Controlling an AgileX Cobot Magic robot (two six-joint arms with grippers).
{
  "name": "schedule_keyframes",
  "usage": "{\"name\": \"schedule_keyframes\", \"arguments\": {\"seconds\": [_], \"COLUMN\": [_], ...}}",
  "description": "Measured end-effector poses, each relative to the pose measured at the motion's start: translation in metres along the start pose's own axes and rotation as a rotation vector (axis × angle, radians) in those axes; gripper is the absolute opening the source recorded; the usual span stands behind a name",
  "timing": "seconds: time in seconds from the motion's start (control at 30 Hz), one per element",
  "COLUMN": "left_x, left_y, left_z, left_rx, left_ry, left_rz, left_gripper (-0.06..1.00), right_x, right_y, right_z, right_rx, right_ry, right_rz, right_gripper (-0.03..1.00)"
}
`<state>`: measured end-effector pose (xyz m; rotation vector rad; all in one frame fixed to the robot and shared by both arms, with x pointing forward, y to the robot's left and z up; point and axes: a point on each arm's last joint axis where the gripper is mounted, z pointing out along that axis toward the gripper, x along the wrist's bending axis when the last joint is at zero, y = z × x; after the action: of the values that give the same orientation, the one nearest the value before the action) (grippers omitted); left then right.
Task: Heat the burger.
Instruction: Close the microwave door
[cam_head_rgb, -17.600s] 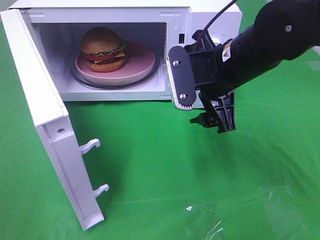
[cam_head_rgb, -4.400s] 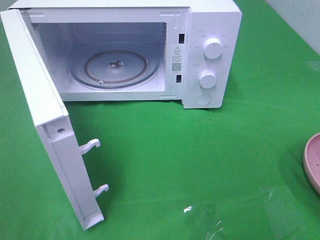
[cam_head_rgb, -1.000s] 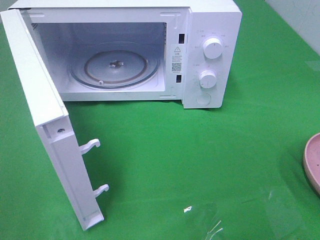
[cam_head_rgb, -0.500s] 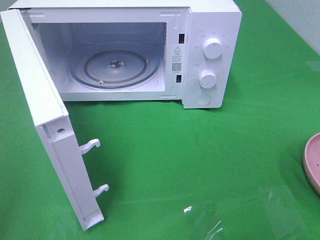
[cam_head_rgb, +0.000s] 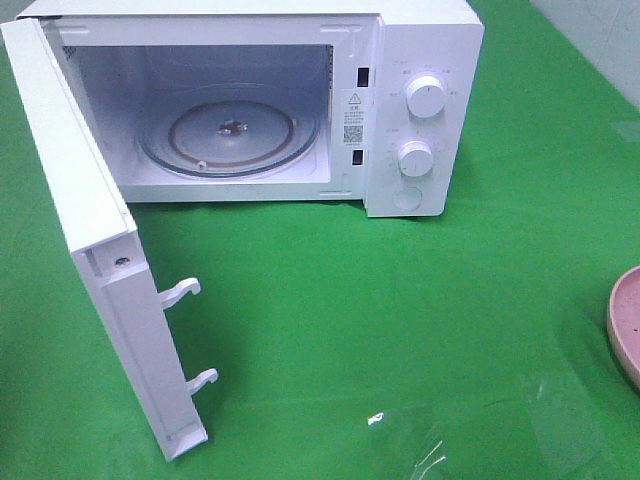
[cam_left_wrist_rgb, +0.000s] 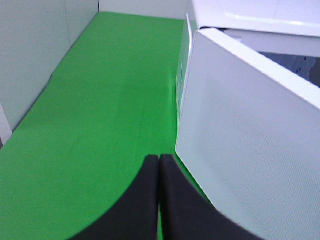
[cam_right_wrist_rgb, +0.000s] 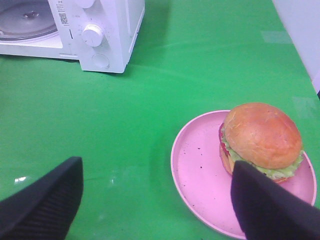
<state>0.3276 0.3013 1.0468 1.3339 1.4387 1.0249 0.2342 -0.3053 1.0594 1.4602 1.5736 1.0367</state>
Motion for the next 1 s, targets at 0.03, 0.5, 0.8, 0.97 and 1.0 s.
{"name": "schedule_keyframes", "arguments": {"seconds": [0.03, 0.5, 0.8, 0.97, 1.0], "left_x": [0.000, 0.005, 0.002, -0.006, -0.006], "left_y": [0.000, -0.023, -0.035, -0.043, -0.043], "left_z": [0.000, 0.041, 0.075, 0.093, 0.093], "left_rx": [0.000, -0.198, -0.116, -0.102, -0.102], "left_ry": [0.000, 0.012, -0.022, -0.121, -0.121], "left_rz": [0.000, 0.015, 0.068, 0.083, 0.083], "left_gripper": [0.00, 0.00, 0.00, 0.00, 0.00], "right_x": [0.000, 0.000, 0.000, 0.000, 0.000], "right_y": [0.000, 0.000, 0.000, 0.000, 0.000], "right_z": [0.000, 0.000, 0.000, 0.000, 0.000], "right_rx": [0.000, 0.000, 0.000, 0.000, 0.000], "right_ry": [0.000, 0.000, 0.000, 0.000, 0.000], "right_rz": [0.000, 0.000, 0.000, 0.000, 0.000], "right_gripper": [0.77, 0.76, 0.76, 0.76, 0.76]}}
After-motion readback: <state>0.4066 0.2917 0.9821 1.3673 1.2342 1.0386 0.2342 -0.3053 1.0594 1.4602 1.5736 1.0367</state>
